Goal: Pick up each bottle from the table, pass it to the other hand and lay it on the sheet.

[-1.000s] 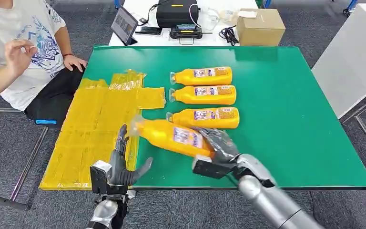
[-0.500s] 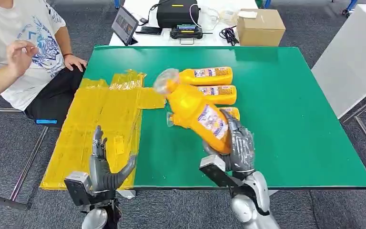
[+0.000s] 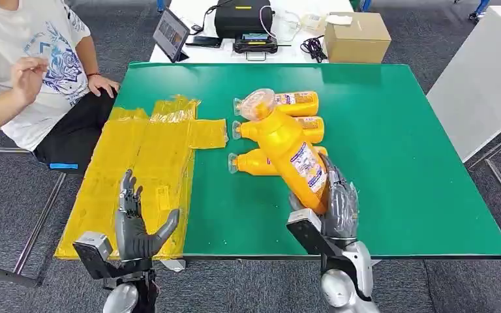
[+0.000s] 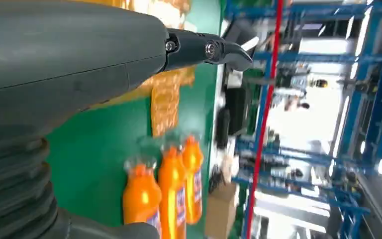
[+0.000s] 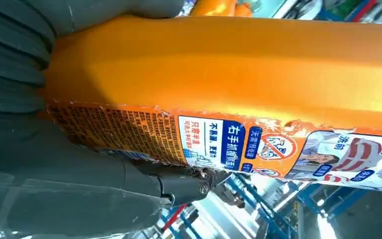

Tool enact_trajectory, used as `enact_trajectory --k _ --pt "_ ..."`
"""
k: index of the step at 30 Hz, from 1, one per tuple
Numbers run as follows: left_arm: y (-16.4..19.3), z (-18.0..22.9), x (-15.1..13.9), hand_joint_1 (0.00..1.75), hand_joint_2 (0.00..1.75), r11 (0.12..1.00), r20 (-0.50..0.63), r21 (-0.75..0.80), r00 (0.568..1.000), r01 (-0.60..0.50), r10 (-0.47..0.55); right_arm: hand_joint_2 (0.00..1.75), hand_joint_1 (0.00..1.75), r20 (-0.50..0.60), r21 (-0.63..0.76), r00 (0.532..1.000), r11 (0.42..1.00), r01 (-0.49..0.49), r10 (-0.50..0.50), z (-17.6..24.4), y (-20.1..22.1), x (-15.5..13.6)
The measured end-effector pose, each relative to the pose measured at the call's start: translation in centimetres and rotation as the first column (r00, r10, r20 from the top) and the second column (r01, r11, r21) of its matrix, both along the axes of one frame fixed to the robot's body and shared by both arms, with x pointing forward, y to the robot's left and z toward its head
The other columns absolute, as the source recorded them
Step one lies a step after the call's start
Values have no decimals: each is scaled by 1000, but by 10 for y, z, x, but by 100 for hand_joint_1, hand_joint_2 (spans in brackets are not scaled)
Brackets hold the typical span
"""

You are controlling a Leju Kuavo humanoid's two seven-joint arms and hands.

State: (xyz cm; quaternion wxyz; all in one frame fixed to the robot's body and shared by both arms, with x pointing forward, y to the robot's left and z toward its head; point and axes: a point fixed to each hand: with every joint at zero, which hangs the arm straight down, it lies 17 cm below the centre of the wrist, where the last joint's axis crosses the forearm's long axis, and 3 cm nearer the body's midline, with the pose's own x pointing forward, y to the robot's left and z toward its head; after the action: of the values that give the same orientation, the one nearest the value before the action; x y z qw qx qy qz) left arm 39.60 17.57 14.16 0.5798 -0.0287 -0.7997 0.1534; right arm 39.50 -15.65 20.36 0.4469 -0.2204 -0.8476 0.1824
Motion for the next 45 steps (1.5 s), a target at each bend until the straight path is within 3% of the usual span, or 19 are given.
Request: enact_trajectory --k 6,11,21,38,45 --pt "-46 7 6 0 175 938 34 -206 960 280 -279 175 175 7 113 982 976 -188 188 -25 33 -13" --pt "-75 1 3 0 175 892 24 -231 918 389 -395 175 175 -72 216 957 941 -261 282 -64 74 -24" --pt "-91 -21 0 0 175 893 -42 -182 904 411 -424 175 175 -218 290 917 919 -267 335 -117 122 -41" --pt "-89 -32 0 0 175 891 -69 -232 907 390 -415 175 175 -269 270 876 904 -331 401 -136 149 -51" --pt "-82 -36 2 0 175 919 -91 -188 925 347 -368 175 175 -309 172 862 915 -364 401 -150 164 -55"
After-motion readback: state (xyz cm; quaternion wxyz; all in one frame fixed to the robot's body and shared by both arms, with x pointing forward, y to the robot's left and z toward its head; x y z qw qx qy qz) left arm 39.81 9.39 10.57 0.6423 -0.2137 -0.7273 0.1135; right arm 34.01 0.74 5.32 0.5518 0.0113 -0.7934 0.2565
